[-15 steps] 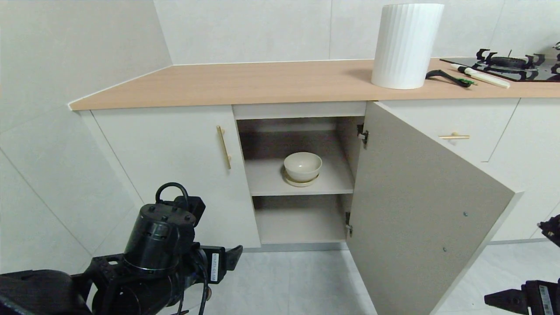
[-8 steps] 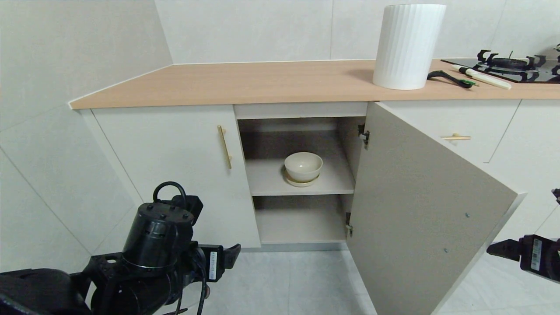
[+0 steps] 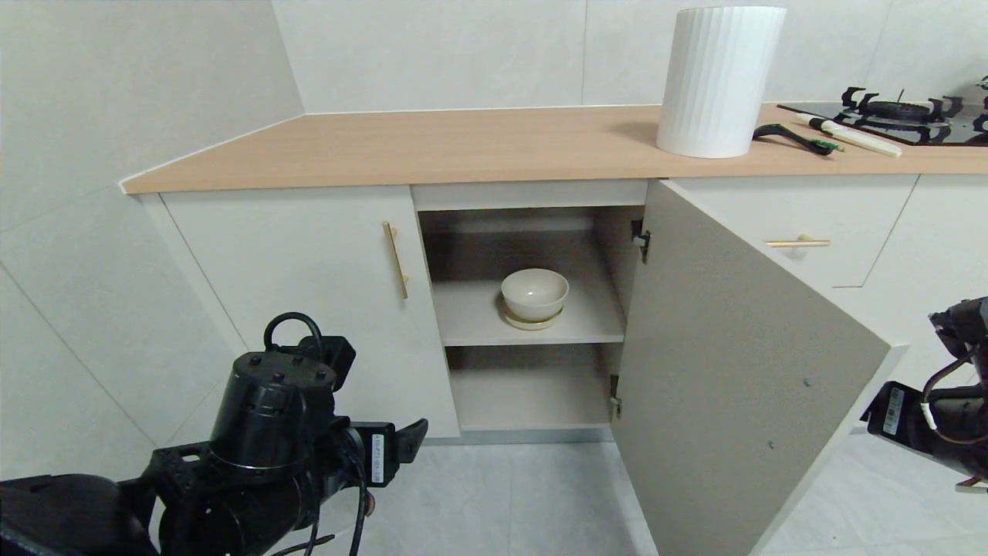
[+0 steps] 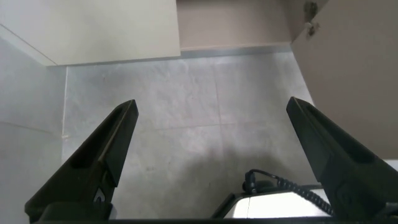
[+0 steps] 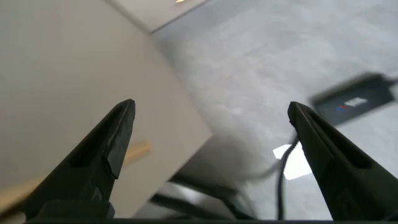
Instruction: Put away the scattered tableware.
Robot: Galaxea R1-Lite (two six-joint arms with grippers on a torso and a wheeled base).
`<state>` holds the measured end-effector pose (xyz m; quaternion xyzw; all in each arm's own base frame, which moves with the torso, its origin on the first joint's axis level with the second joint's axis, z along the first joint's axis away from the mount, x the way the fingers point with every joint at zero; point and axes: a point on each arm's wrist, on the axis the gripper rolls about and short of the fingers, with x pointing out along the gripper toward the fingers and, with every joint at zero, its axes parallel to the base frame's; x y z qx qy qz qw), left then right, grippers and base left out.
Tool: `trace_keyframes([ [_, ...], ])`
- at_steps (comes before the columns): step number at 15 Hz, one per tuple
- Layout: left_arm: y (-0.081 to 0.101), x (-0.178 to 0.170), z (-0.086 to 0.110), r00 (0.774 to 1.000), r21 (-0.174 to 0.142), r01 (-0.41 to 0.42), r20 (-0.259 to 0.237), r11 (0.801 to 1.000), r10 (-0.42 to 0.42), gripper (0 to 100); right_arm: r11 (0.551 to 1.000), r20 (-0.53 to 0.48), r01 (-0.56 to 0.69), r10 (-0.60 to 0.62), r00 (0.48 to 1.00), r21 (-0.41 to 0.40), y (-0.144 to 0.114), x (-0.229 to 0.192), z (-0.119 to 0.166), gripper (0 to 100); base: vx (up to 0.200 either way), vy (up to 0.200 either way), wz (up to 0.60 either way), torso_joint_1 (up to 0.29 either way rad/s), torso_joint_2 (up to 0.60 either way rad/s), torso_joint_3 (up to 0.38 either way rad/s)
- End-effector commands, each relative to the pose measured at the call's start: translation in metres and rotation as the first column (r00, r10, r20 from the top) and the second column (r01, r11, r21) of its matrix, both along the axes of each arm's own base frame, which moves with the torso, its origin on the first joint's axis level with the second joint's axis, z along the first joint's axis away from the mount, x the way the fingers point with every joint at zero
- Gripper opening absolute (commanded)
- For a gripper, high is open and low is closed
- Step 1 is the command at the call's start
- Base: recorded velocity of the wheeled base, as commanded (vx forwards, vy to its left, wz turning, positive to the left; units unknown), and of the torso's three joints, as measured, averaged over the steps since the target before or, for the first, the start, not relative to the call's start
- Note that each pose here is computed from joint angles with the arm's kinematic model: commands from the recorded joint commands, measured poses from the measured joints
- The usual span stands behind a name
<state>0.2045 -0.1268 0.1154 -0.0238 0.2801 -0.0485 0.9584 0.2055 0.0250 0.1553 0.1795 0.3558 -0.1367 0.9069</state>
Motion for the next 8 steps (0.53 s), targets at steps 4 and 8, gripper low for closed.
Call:
trace_keyframes([
  [4,0.000,0.000,0.000,1.000,-0.005,0.002,0.008,1.000,-0.002,100,0.979,0.017,-0.194,0.193,0.981,0.069,0.030,0.011,0.003,100,0.000,0.000,0.00,0.000,0.00,0.000],
  [8,0.001,-0.001,-0.003,1.000,-0.002,0.004,-0.001,1.000,-0.004,100,0.921,0.000,-0.379,0.380,0.925,0.092,0.085,0.037,-0.014,100,0.000,0.000,0.00,0.000,0.00,0.000],
])
